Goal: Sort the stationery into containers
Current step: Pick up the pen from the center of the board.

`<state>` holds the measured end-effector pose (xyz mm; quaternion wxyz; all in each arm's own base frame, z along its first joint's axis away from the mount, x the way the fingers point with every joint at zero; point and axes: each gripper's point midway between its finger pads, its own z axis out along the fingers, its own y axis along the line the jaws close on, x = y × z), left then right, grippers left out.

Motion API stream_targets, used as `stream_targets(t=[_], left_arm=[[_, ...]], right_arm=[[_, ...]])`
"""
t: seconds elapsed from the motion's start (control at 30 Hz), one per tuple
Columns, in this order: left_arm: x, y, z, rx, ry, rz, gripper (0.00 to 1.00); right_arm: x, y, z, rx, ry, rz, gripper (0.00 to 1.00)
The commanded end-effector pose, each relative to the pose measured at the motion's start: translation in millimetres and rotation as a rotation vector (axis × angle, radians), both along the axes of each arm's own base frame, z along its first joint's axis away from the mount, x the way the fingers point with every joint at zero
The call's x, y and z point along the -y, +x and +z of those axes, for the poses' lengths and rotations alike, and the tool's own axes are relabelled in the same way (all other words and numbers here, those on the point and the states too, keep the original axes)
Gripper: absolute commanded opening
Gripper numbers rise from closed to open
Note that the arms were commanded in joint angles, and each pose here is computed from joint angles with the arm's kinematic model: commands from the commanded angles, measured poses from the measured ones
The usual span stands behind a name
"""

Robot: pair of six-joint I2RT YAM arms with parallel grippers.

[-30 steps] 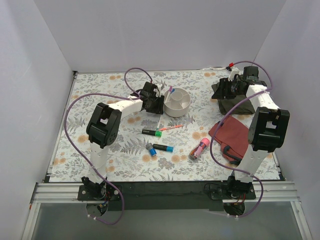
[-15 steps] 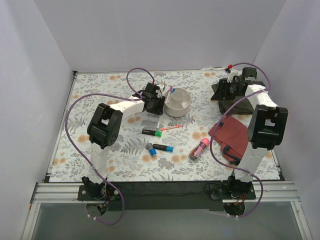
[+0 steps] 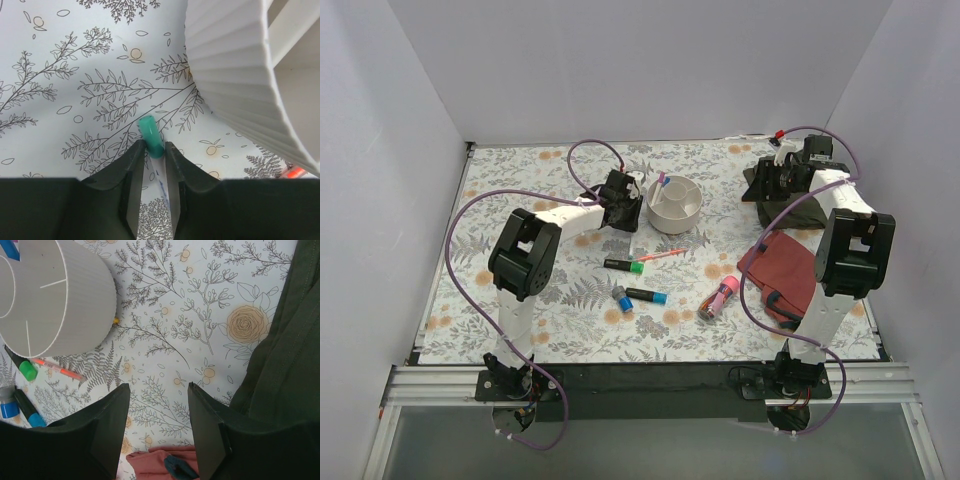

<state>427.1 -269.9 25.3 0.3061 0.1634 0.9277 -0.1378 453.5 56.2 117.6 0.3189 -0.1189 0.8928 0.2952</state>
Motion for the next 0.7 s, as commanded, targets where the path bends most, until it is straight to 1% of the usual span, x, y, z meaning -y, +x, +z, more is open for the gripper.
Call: stream_targets(t=[0.0,0.03,0.1,0.17,0.2,0.23,0.37,0.4,0.43,0.47,0.5,0.53,0.57,0.6,0.63,0.67], left_arm=[[-17,-40,-31,-0.176,0.080,-0.023,0.20],[-14,-38,-29,-0.176,0.072,-0.020,0.16],[-13,-42,-32,-0.196,0.068,-0.025,0.13],[-15,-44,-32,-0.199,0.070,-0.023,0.03],[-15,-43,-29,-0.189,0.070,-0.022,0.00],[-16,-40,-23,-0.171,0.070,-0.025,0.00],[-17,-13,39,-0.075,0.024,-0.026,0.00],[-18,8,69,-0.012,-0.019,-0.013,0.00],[-19,16,87,0.030,-0.037,-0.012,0.00],[-16,26,118,0.106,-0.078,-0.038,0.00],[-17,36,139,0.164,-0.098,-0.045,0.00],[-16,40,154,0.209,-0.114,-0.054,0.00],[-13,49,183,0.310,-0.143,-0.062,0.00],[-11,48,187,0.336,-0.161,-0.082,0.00],[-6,56,219,0.456,-0.212,-0.095,0.00],[-4,58,227,0.501,-0.232,-0.105,0.00]], right_arm=[[0,13,21,0.070,-0.005,0.005,0.58],[0,13,21,0.070,-0.006,0.004,0.58],[0,12,21,0.069,-0.007,0.005,0.58],[-1,10,20,0.067,-0.007,0.006,0.58],[-1,9,21,0.067,-0.007,0.006,0.58],[-1,8,20,0.069,-0.009,0.008,0.58],[0,7,19,0.070,-0.018,0.008,0.58],[0,7,18,0.067,-0.018,0.007,0.58],[0,7,19,0.069,-0.016,0.008,0.58],[0,8,19,0.069,-0.015,0.009,0.58],[0,8,19,0.069,-0.014,0.010,0.58],[0,9,18,0.069,-0.014,0.010,0.58],[0,10,18,0.071,-0.014,0.010,0.58],[1,12,18,0.071,-0.015,0.009,0.58],[1,13,19,0.075,-0.017,0.008,0.58],[1,14,19,0.075,-0.018,0.007,0.58]])
